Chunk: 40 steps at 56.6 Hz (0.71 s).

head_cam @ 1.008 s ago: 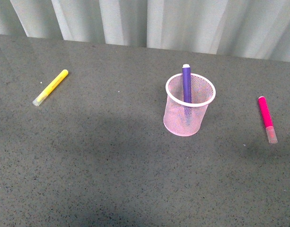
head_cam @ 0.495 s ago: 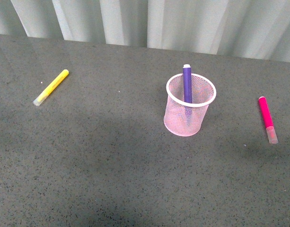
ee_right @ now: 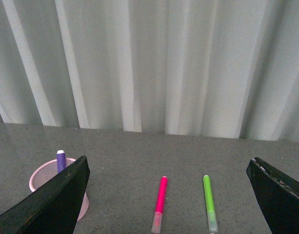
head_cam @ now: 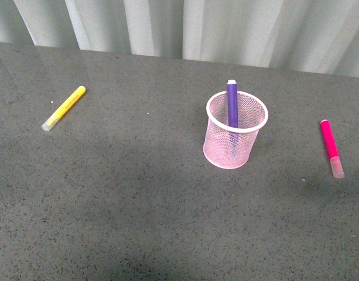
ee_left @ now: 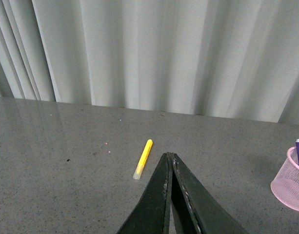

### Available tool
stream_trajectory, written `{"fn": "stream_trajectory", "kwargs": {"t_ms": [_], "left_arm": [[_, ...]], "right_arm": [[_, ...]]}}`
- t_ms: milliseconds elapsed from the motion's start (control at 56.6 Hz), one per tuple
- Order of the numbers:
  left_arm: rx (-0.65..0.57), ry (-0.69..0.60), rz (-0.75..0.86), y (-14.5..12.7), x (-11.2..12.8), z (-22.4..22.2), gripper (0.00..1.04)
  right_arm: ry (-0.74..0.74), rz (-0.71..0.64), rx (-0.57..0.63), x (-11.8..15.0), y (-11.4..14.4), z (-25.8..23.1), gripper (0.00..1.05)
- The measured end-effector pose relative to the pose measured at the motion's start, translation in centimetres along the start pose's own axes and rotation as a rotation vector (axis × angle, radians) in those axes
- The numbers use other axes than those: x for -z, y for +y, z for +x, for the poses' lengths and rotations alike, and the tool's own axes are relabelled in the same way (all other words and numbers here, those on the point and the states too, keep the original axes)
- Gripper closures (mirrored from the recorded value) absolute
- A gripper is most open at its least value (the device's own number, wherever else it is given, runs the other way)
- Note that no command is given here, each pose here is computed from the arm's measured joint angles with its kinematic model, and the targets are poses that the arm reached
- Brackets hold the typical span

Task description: Insert purple and pink pens into pink cup

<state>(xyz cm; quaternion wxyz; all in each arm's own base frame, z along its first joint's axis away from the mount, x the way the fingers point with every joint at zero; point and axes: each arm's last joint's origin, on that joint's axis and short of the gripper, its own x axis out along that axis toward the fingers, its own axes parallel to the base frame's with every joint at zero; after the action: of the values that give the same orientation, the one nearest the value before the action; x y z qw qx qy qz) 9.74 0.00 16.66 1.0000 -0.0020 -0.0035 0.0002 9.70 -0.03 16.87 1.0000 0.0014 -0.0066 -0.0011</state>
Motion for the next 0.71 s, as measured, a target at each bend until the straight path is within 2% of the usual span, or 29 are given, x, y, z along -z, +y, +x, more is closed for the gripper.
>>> {"fn": "stream_trajectory", "kwargs": {"t_ms": [283, 636, 707], "left_arm": [[0.0, 0.001, -0.001, 0.0, 0.01, 0.0, 1.0], [0.0, 0.001, 0.0, 0.0, 0.01, 0.0, 0.36], [0.0, 0.0, 0.0, 0.0, 0.01, -0.01, 0.26]], "right_arm": [[0.0, 0.0, 0.0, 0.0, 0.0, 0.0, 0.07], [0.0, 0.0, 0.0, 0.0, 0.0, 0.0, 0.07], [0.0, 0.0, 0.0, 0.0, 0.0, 0.0, 0.07]]}}
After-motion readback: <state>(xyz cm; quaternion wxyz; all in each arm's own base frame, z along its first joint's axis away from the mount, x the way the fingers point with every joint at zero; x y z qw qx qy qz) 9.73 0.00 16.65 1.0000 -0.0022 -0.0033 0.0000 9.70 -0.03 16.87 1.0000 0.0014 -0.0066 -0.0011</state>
